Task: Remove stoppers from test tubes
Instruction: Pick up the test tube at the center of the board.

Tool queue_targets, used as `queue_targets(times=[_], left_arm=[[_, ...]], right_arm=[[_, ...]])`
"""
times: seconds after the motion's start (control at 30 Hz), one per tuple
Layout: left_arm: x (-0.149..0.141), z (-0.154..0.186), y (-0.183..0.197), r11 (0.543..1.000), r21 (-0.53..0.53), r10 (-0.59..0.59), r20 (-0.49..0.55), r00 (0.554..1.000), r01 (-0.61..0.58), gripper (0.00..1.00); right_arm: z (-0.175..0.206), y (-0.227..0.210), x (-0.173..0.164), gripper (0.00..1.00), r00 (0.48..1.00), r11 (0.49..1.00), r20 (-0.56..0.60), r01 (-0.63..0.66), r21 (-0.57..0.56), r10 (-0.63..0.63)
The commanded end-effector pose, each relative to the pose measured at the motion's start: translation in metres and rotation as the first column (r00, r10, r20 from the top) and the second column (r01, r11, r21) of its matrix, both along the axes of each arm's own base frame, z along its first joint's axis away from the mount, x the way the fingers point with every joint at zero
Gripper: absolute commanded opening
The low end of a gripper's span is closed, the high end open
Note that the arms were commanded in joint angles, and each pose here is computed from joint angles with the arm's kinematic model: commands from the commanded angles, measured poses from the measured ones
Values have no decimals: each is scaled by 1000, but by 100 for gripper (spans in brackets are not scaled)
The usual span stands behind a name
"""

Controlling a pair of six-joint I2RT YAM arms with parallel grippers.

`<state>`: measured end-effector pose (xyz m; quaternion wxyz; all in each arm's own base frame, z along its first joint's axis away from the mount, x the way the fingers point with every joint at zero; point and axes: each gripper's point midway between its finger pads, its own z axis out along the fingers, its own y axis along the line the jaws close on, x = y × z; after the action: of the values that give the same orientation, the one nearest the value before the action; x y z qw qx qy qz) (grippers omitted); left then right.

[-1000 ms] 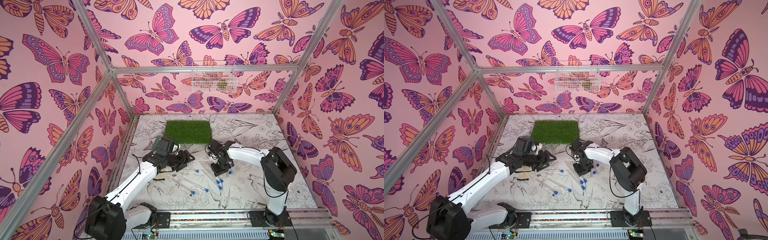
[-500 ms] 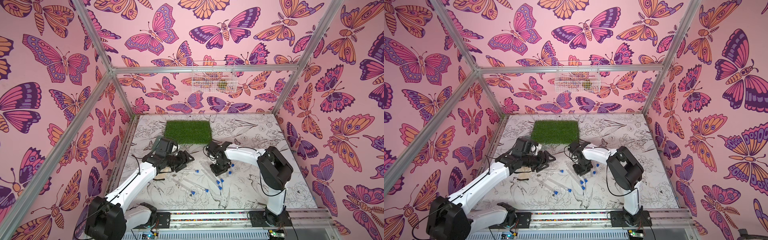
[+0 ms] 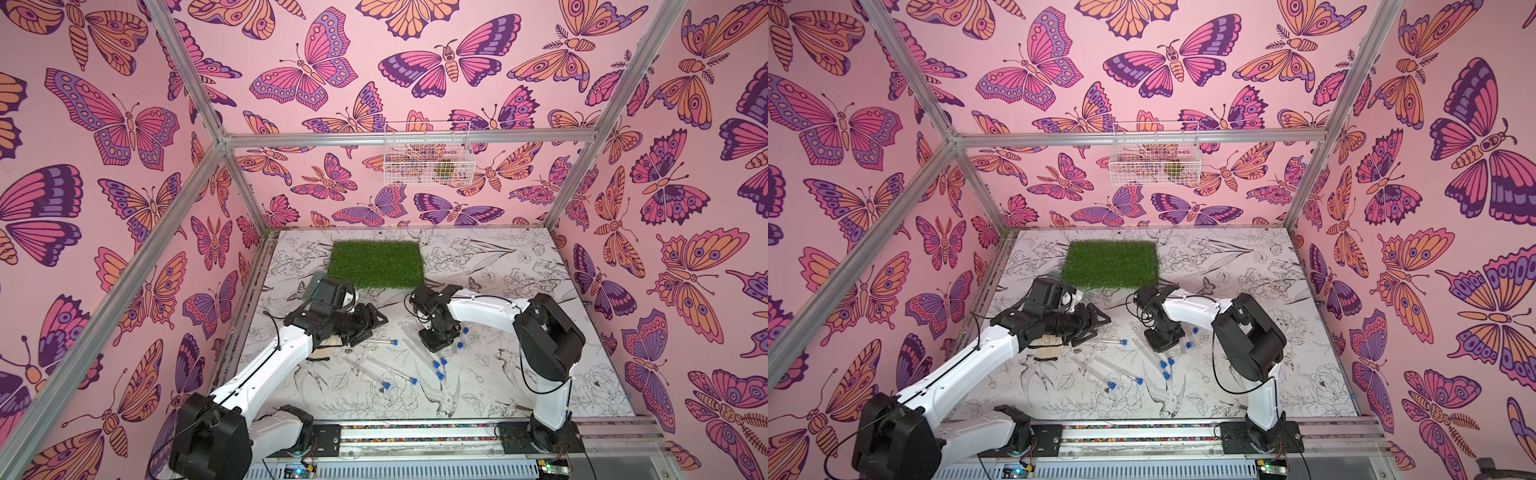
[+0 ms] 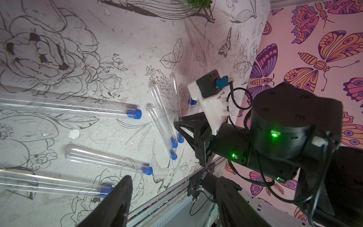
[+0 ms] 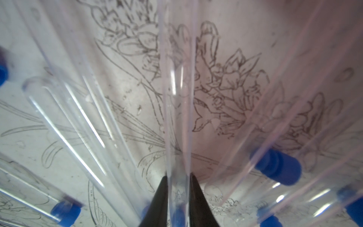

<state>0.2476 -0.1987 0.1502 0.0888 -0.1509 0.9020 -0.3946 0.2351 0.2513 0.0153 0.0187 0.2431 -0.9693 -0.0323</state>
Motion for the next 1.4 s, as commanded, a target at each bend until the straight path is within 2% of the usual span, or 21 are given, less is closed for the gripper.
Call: queue_targets(times=[0.0,0.4,0.7,1.03,1.2,1.37], left_arm=[[-1,1,0,1000,-20,-3,11,1000,3,70],[8,3,-5,999,-37,-22,19,1000,23,70],[17,8,-11,997,-51,-50,42,998,52,70],[31,12,-23,993,-82,-84,47,995,88,70],[35,21,-33,983,-119,-133,71,989,141,70],[33,33,-46,957,-180,-213,94,972,227,70]], right_arm=[[15,7,1,21,1000,1000,24,3,24,-4],[49,13,8,20,998,997,66,8,79,-14],[77,13,13,20,997,975,43,53,215,-64],[102,-7,20,20,989,924,9,135,357,-148],[120,-7,20,20,986,877,-10,151,455,-165],[144,3,13,20,992,823,-30,121,554,-125]])
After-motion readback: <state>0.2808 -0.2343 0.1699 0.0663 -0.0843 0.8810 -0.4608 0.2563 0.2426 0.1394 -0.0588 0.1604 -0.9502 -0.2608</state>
